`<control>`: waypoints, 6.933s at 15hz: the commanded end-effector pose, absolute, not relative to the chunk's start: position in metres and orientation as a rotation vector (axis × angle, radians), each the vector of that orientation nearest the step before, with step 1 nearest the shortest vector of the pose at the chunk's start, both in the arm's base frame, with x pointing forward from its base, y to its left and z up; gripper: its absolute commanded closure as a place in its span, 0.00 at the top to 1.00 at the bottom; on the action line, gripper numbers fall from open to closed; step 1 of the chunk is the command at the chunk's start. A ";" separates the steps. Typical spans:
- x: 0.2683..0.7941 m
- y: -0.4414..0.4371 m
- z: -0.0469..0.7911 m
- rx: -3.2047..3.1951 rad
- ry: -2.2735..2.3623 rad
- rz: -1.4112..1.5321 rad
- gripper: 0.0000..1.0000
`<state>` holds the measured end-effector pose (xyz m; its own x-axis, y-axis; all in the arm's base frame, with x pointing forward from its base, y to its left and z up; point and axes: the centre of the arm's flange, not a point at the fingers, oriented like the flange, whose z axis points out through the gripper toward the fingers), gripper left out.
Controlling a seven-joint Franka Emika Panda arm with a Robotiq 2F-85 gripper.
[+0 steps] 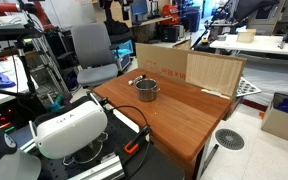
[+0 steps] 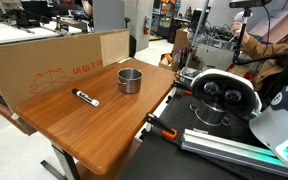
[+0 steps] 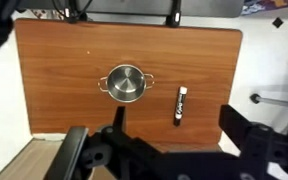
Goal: Put the marker in the silver pot
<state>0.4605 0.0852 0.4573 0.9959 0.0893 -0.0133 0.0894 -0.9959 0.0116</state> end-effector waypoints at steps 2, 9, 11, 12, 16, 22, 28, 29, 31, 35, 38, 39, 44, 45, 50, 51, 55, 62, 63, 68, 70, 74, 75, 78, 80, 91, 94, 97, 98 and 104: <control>0.505 0.103 0.435 3.109 0.133 0.001 1.00; 0.553 0.133 0.383 3.161 0.212 -0.148 1.00; 0.564 0.143 0.367 3.161 0.234 -0.180 1.00; 0.570 0.148 0.358 3.167 0.226 -0.212 1.00; 0.586 0.161 0.320 3.173 0.201 -0.307 1.00; 0.593 0.170 0.270 3.150 0.159 -0.357 1.00; 0.601 0.186 0.222 3.102 0.117 -0.429 1.00; 0.602 0.191 0.213 3.086 0.105 -0.420 1.00; 0.603 0.198 0.198 3.062 0.104 -0.436 1.00; 0.607 0.206 0.179 3.021 0.062 -0.368 1.00; 0.616 0.203 0.171 2.986 0.025 -0.322 1.00; 0.619 0.202 0.167 2.972 0.011 -0.311 1.00; 0.626 0.202 0.143 2.908 -0.004 -0.340 1.00; 0.626 0.205 0.138 2.891 0.007 -0.335 1.00; 0.628 0.214 0.122 2.847 0.039 -0.336 0.72; 0.628 0.216 0.123 2.842 0.047 -0.325 0.66; 0.631 0.218 0.123 2.820 0.057 -0.321 0.34; 0.630 0.216 0.132 2.822 0.068 -0.316 0.06; 0.629 0.216 0.135 2.828 0.071 -0.314 0.06; 0.618 0.224 0.154 2.854 0.109 -0.266 0.06; 0.612 0.229 0.165 2.864 0.129 -0.242 0.06; 0.594 0.233 0.191 2.860 0.173 -0.144 0.06; 0.589 0.233 0.197 2.853 0.185 -0.114 0.06; 0.573 0.228 0.217 2.842 0.208 -0.021 0.06; 0.563 0.222 0.227 2.843 0.205 0.035 0.06; 0.501 0.170 0.268 2.852 0.107 0.421 0.06; 0.491 0.148 0.266 2.862 0.024 0.483 0.06; 0.484 0.128 0.271 2.884 -0.029 0.532 0.06; 0.482 0.123 0.273 2.891 -0.036 0.540 0.06; 0.478 0.112 0.265 2.876 -0.073 0.552 0.06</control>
<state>0.4841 0.1165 0.2668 0.9423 0.0072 0.3348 -0.0682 -0.9747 0.2130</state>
